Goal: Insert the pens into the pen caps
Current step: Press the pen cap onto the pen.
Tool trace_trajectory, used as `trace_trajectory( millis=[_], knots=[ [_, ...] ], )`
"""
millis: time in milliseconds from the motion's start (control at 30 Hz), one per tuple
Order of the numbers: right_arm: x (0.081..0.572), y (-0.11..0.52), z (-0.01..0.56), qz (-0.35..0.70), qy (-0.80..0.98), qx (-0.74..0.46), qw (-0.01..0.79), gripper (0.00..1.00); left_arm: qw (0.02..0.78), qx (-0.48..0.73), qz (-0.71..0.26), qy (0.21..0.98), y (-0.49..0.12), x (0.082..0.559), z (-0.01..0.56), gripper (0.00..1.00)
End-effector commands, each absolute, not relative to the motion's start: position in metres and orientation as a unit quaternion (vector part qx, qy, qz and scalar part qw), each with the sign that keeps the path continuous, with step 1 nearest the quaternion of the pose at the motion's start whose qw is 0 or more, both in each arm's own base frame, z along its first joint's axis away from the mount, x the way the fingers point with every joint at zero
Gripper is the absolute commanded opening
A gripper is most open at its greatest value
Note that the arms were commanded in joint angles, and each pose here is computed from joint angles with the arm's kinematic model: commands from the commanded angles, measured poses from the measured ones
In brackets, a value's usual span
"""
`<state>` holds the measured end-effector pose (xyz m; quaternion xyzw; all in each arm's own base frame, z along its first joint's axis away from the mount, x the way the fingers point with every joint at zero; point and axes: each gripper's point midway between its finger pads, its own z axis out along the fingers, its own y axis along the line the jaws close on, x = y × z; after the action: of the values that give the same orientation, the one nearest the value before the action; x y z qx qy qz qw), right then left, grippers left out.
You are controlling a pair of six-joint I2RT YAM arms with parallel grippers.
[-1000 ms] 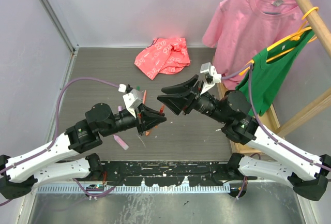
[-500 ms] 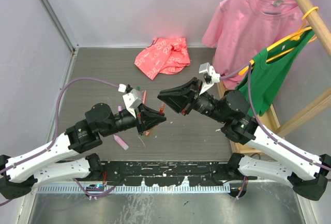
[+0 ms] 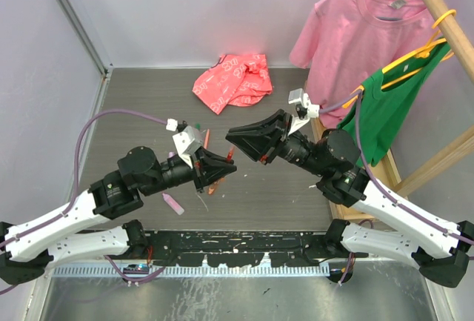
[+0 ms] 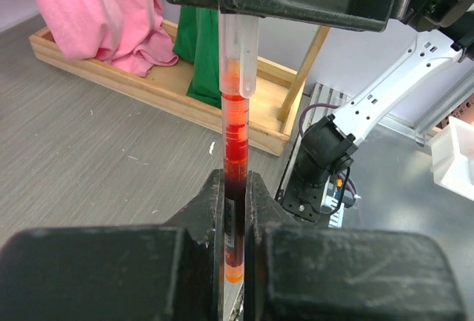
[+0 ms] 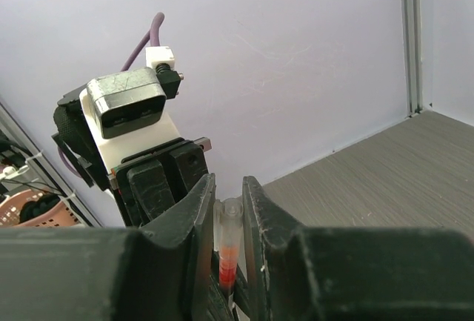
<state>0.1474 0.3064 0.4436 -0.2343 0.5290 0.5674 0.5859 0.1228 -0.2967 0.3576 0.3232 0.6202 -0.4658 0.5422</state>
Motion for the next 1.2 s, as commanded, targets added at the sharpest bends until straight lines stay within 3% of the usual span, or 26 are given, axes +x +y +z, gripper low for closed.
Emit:
trace_trajectory(
  millis=[0,1167],
  knots=[
    [0.14,0.314,0.421,0.571,0.55,-0.258,0.553,0.0,0.626,0.28,-0.482,0.546,-0.28,0.128,0.441,0.0],
    [0.093,0.352,0.245,0.533,0.689,-0.266,0.414,0.0,0.705,0.253,-0.485,0.452,-0.254,0.123,0.534,0.0]
  ],
)
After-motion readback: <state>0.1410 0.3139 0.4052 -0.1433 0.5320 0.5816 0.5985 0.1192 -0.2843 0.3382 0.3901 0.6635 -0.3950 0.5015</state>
